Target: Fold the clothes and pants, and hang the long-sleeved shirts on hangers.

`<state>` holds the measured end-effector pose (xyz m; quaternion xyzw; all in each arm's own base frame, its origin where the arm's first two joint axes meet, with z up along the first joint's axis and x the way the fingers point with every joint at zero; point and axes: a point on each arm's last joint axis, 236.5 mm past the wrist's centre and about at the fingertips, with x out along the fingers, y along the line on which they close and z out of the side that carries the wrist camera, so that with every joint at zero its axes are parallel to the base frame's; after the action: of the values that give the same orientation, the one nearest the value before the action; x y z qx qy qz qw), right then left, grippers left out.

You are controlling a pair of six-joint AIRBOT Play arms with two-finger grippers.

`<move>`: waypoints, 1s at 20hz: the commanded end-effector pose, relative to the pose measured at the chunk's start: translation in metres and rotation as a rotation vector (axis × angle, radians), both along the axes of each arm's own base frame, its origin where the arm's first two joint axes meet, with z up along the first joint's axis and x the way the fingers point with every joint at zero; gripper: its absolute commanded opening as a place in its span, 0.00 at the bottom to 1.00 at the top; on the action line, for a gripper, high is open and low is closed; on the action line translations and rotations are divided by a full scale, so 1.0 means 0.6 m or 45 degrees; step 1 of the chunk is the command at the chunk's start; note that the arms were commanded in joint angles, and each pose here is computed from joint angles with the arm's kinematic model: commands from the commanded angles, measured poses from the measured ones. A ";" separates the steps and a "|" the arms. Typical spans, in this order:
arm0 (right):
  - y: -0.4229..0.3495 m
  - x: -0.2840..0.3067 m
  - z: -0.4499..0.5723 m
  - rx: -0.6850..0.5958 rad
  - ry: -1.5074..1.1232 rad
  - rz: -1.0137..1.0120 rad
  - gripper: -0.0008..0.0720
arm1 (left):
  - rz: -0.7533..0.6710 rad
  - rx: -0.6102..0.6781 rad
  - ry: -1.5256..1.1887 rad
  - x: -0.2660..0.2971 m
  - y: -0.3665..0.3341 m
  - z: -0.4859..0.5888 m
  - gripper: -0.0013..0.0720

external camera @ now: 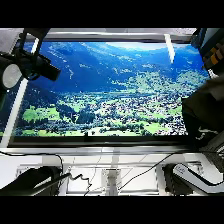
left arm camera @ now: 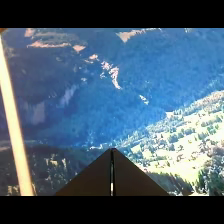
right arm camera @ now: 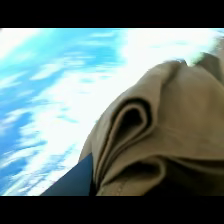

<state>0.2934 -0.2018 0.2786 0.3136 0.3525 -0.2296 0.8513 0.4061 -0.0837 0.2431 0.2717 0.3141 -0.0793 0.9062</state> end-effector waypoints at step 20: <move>0.012 -0.082 -0.002 0.089 0.054 -0.056 0.03 | 0.005 0.002 -0.011 -0.004 0.004 0.007 0.04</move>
<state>0.2057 -0.2336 0.2719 0.3613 0.3584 -0.3467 0.7879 0.4038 -0.0814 0.2466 0.2724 0.3115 -0.0764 0.9072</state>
